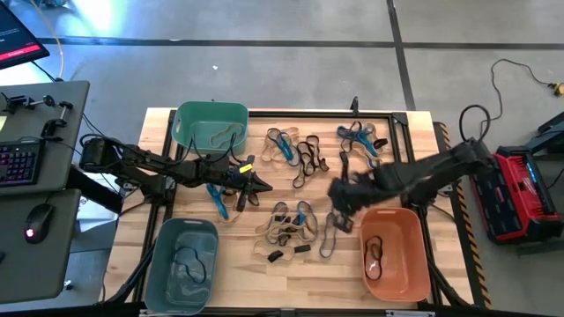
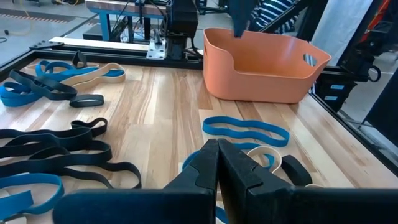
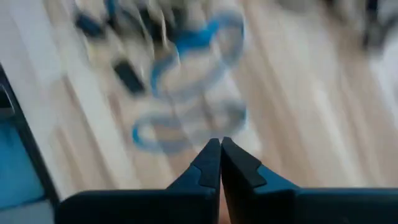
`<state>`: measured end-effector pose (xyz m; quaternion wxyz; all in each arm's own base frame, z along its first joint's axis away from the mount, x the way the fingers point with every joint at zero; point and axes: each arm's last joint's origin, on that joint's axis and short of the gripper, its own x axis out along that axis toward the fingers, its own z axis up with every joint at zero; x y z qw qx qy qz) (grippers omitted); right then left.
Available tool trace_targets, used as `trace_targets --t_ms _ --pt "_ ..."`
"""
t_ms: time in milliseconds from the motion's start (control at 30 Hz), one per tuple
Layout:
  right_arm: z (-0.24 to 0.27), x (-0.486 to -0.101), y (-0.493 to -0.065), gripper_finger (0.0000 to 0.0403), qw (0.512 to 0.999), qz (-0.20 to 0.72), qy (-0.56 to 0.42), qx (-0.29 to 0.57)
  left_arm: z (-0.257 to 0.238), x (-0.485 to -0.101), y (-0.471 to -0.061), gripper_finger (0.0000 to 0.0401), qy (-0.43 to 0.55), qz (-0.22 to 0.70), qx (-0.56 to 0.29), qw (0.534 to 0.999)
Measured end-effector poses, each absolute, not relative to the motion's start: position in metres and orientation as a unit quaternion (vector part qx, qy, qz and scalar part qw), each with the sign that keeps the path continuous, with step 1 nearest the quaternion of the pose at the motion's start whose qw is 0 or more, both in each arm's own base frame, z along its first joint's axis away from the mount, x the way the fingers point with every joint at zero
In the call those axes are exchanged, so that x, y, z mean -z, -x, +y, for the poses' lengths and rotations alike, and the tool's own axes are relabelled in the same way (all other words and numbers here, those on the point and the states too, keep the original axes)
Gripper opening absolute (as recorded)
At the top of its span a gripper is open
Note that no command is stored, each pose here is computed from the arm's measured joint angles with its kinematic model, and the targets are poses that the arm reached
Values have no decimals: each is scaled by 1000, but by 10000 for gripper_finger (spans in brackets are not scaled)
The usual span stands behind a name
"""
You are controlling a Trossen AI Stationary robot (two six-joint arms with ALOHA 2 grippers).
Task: Sort rubber bands into baskets
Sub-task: Put the black rubber band into the orange bin
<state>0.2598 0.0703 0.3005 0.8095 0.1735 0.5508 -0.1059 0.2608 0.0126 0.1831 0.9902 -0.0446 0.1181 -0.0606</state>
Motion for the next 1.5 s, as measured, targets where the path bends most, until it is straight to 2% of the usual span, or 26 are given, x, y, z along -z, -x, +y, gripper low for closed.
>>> trace_targets --t_ms 200,400,500,733,867,1500 --pt "25 -270 -276 2 833 524 -138 109 13 -183 -261 0 41 118 60 990" --pt "-7 -232 -275 13 840 500 -123 171 13 -183 -261 0 40 118 61 990" --pt "-18 -217 -274 43 848 481 -115 188 13 -183 -261 0 40 118 60 990" --pt "-38 -192 -272 145 878 430 -60 202 13 -183 -261 0 40 119 60 990" --pt "-47 -185 -270 177 889 415 -18 194 14 -183 -261 0 40 118 59 990" --pt "-86 -139 -276 169 861 469 -61 190 17 -183 -261 0 37 118 54 991"
